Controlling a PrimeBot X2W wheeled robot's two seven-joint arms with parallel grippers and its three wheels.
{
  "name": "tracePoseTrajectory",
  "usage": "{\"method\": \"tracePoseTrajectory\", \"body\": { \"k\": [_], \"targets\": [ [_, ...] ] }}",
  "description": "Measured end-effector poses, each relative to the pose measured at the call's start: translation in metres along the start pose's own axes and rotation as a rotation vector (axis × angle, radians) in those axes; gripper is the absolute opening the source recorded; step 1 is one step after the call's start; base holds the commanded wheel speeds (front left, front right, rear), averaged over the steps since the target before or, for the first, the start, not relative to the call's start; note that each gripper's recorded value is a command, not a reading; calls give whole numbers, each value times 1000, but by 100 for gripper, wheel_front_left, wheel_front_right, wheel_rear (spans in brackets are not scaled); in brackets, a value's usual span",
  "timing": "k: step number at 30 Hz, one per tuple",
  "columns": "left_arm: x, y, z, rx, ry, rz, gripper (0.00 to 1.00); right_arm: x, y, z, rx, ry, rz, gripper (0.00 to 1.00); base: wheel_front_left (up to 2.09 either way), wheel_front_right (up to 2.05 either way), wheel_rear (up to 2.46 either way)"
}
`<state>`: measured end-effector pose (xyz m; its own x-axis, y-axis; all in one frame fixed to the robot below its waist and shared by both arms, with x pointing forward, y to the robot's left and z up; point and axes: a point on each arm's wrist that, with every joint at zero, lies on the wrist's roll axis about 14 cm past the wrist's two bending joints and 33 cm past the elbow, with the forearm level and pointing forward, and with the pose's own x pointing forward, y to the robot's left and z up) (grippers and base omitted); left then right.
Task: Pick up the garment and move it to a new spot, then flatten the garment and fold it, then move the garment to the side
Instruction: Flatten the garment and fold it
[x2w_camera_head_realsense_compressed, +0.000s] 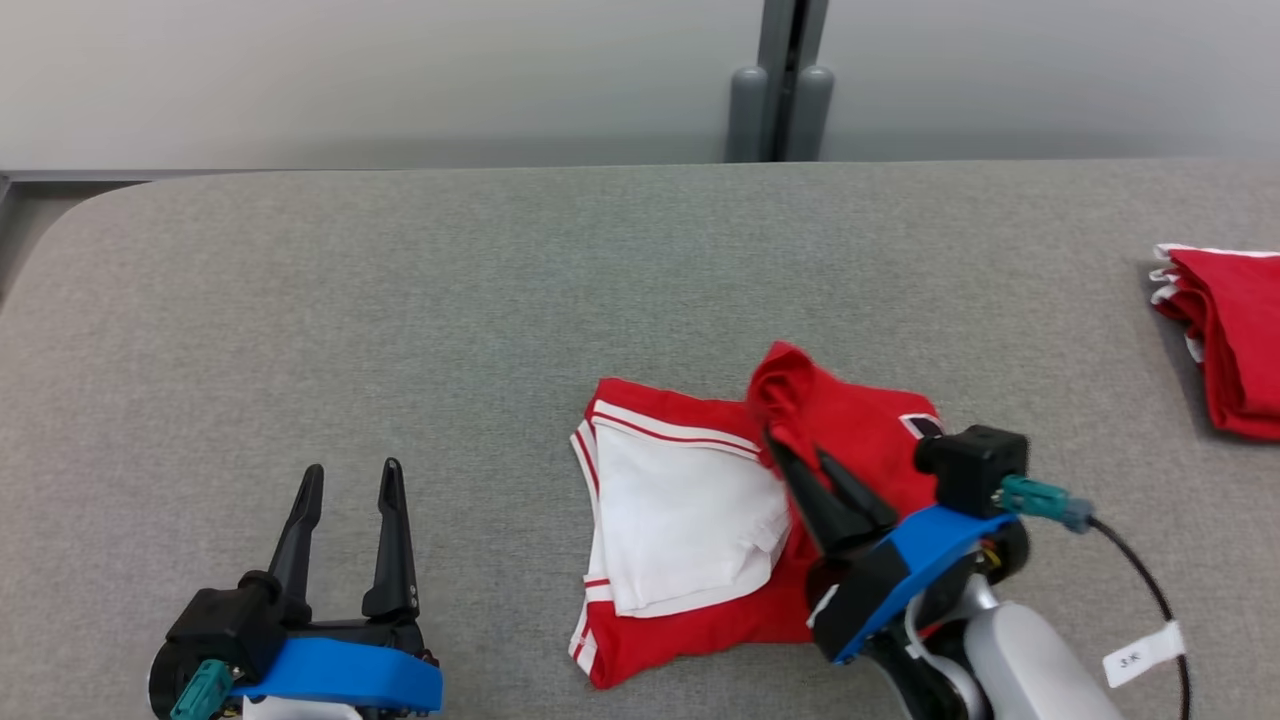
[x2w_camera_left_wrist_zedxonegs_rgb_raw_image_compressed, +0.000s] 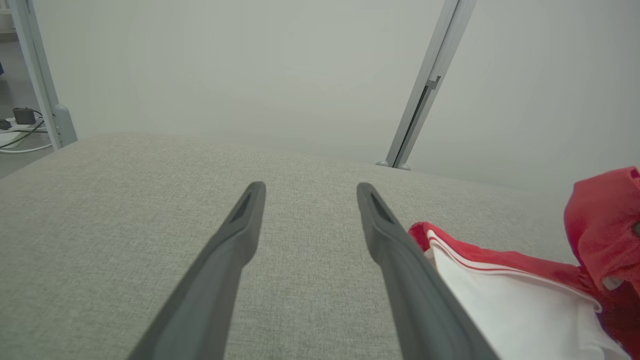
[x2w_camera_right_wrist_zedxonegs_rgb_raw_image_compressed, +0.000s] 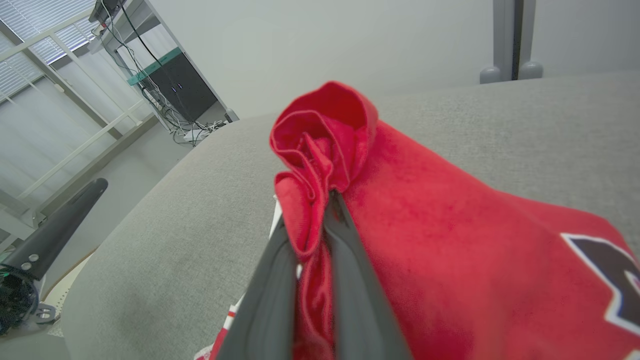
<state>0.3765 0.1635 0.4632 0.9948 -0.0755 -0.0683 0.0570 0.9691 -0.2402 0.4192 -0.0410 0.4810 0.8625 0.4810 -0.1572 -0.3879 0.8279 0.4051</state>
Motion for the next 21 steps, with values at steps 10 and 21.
{"method": "tracePoseTrajectory", "body": {
  "k": [10, 21],
  "targets": [
    [-12, 8, 6, -7, -18, 33, 100, 28, 56, -40, 110, 95, 169, 0, 0, 0, 0],
    [-20, 11, 5, -9, -18, 53, 100, 43, 77, -67, 189, 185, 215, 100, 0, 0, 0]
  ]
}}
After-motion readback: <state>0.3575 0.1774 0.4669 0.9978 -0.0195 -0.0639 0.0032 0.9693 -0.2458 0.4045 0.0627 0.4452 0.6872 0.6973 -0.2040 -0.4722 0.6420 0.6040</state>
